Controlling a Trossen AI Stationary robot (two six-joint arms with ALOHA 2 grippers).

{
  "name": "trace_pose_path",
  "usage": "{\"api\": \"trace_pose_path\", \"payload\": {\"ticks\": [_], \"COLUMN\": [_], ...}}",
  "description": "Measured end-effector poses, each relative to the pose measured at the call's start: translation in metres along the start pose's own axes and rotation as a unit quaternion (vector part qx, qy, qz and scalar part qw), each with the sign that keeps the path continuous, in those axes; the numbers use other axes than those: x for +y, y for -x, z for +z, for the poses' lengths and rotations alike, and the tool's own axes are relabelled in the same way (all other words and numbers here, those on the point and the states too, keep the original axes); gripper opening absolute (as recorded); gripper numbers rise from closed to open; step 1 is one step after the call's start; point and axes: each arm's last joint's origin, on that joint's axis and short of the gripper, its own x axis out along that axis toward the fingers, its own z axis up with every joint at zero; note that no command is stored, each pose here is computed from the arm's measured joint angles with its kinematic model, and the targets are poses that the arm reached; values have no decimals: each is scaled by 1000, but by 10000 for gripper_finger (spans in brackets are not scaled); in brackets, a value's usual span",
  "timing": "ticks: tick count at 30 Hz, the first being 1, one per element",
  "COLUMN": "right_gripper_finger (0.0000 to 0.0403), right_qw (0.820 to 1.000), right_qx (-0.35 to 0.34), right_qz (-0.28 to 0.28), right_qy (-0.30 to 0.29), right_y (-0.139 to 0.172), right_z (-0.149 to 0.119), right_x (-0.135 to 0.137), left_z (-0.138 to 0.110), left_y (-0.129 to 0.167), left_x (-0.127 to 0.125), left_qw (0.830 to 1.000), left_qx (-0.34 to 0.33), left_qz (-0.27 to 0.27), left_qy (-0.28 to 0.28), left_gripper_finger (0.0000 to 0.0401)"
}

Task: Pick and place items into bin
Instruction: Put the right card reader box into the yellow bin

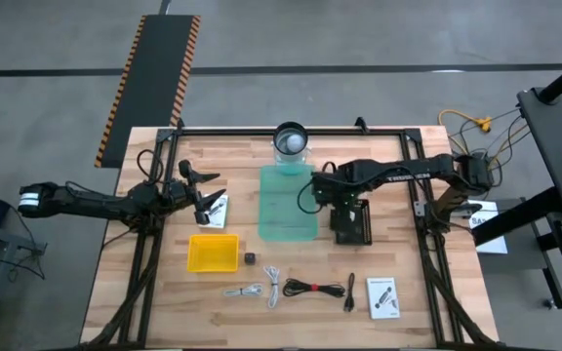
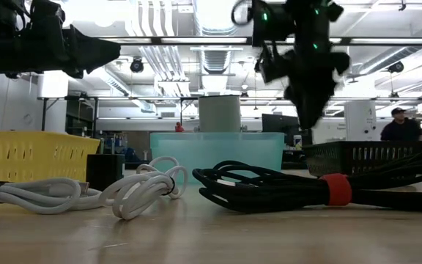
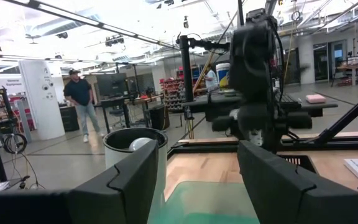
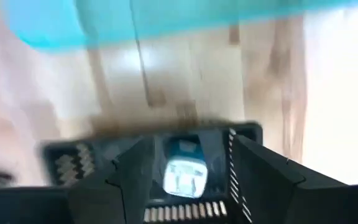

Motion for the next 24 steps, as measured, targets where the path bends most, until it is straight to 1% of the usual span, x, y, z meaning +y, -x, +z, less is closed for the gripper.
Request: {"api": "trace_pose_path", "payload": {"ticks": [3,7,12,16,20,24], "right_gripper_finger": [193,191,191,191,191,189], "right_qw": [998,991,981,967,952,930], "right_qx": [-36,-63,-71,-52,-48,-25], "right_qz": [41,101,123,122,80,63], "right_qy": [-18,-66,-135,-215,-292,-362], "right_y": [20,42,62,68,70,64], "right_z": [7,8,-5,-23,-40,-58], "right_x": [4,10,24,40,59,82], "left_z": [0,0,0,1,1,1], "left_y": [0,0,0,0,0,0], "left_x": [0,0,0,0,0,0], "left_qw": [1000,1000,1000,1000,1000,1000], "left_qx": [0,0,-1,-2,-2,-2], "left_qz": [0,0,0,0,0,0], "left_qy": [0,0,0,0,0,0], "left_gripper_finger": [206,206,206,206,206,206]}}
